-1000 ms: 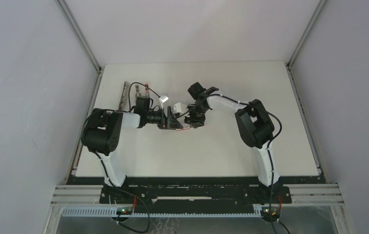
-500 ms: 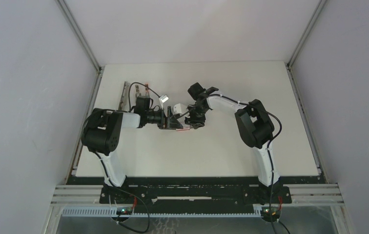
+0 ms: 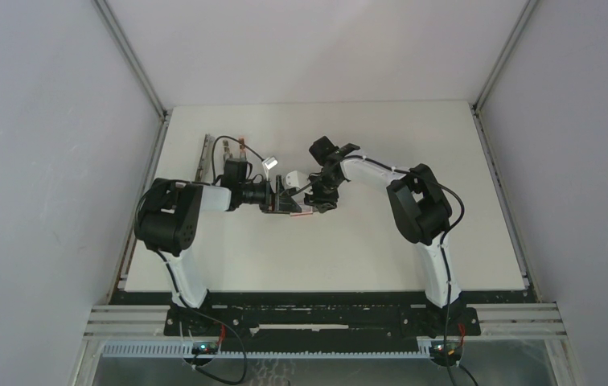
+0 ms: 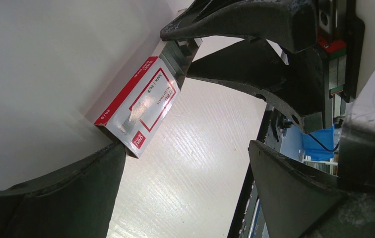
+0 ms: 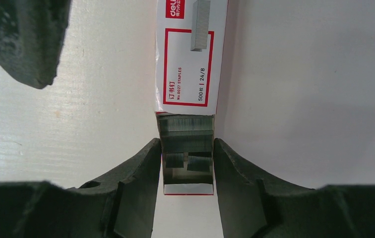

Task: Unload the staples from the stapler
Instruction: Close the staple box at the center of the board.

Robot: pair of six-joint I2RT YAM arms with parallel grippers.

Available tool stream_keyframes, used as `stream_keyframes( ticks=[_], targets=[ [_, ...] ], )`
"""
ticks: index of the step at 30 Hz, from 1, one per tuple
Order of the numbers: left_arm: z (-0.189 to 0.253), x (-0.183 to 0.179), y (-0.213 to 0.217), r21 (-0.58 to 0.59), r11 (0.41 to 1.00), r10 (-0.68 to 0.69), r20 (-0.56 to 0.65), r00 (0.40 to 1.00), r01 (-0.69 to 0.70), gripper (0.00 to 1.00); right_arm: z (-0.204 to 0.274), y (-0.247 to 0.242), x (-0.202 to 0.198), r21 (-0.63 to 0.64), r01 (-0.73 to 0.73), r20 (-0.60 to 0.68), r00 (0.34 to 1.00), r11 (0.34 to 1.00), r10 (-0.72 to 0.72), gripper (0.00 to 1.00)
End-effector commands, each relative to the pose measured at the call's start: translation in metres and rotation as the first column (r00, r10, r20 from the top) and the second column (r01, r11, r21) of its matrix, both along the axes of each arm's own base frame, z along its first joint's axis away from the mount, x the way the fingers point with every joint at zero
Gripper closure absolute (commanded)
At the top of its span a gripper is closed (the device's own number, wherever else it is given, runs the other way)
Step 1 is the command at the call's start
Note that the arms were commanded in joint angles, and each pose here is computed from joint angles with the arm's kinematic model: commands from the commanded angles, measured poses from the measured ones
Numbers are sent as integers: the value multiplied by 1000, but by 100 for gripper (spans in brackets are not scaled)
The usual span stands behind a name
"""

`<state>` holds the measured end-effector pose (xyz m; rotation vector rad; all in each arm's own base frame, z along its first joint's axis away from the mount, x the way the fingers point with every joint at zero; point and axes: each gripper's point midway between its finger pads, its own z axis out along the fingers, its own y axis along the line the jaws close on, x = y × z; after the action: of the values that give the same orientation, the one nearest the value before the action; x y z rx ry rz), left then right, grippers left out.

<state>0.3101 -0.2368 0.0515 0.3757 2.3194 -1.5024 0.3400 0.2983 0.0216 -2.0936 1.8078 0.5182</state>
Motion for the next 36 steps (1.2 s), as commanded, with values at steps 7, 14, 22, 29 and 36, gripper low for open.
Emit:
stream_keyframes(
  ticks=[7, 14, 22, 29, 36],
  targets=[
    [0, 3, -4, 0, 1000, -2, -1, 1000, 2, 0, 13, 26, 1, 47, -19, 43, 999, 999, 17, 57],
    [3, 5, -3, 5, 1000, 3, 18, 1000, -3, 0, 11, 23, 1, 28, -20, 50, 999, 999, 18, 55],
    [4, 4, -3, 6, 1000, -4, 25, 1000, 4, 2, 16, 28, -1, 52, -9, 36, 999, 999, 7, 50],
    [4, 4, -3, 5, 1000, -6, 28, 1000, 6, 3, 29, 27, -3, 76, 1, 24, 1000, 997, -3, 43],
    [3, 4, -3, 6, 1000, -5, 27, 1000, 5, 3, 57, 19, 4, 124, 46, 33, 998, 991, -50, 37]
  ],
)
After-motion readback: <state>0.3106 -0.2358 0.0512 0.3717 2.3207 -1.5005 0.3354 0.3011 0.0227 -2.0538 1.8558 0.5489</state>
